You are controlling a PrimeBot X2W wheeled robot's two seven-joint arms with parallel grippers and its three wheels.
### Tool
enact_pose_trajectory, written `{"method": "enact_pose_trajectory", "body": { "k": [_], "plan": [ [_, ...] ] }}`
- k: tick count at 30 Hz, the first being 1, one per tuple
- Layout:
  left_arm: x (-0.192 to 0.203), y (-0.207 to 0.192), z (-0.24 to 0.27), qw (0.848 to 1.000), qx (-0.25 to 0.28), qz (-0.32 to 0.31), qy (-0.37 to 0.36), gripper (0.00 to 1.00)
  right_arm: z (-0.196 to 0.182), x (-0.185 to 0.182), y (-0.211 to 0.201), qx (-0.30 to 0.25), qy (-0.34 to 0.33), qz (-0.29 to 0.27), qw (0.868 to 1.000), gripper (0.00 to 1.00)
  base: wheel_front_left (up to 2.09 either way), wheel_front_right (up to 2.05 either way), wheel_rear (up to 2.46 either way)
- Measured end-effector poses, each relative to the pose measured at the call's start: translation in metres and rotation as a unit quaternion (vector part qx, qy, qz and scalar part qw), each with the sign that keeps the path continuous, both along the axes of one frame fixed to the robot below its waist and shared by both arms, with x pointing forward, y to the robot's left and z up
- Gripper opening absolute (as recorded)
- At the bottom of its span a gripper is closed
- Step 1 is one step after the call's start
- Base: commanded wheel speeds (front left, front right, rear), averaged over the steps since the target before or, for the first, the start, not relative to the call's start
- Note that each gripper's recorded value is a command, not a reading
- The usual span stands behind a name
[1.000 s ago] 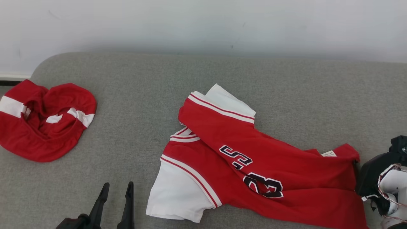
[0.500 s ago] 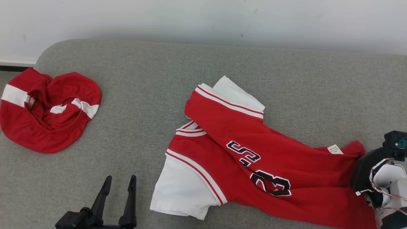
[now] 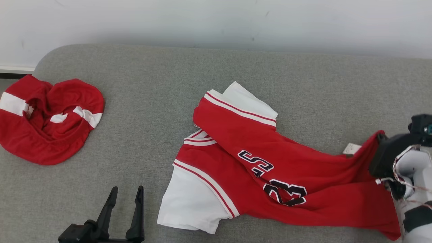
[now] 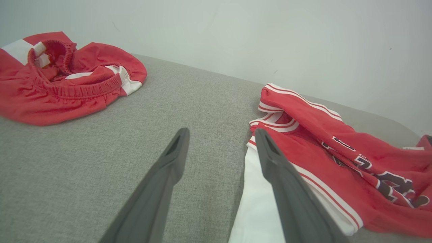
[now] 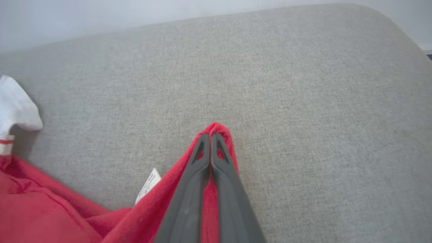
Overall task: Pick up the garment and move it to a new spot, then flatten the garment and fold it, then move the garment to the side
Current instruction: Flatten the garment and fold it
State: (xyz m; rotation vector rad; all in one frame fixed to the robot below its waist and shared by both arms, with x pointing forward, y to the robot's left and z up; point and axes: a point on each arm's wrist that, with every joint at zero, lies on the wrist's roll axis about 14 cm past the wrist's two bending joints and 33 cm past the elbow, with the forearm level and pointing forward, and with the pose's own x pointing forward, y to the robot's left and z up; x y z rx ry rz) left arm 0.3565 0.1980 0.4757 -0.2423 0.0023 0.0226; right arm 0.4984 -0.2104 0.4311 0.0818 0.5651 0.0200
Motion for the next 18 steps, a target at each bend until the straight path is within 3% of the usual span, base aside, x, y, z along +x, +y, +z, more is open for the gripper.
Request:
{"method": "enact_pose_trajectory", "body": {
  "k": [6, 18],
  "plan": [
    [0.001, 0.000, 0.002, 1.000, 0.000, 0.001, -0.003, 1.00, 0.042, 0.026, 0.014, 0.028, -0.052, 0.011, 0.998, 0.00, 0.00, 0.00, 0.00],
    [0.007, 0.002, 0.004, 1.000, -0.001, 0.005, -0.006, 1.00, 0.073, 0.081, 0.012, 0.051, -0.119, -0.026, 0.991, 0.00, 0.00, 0.00, 0.00]
  ]
}}
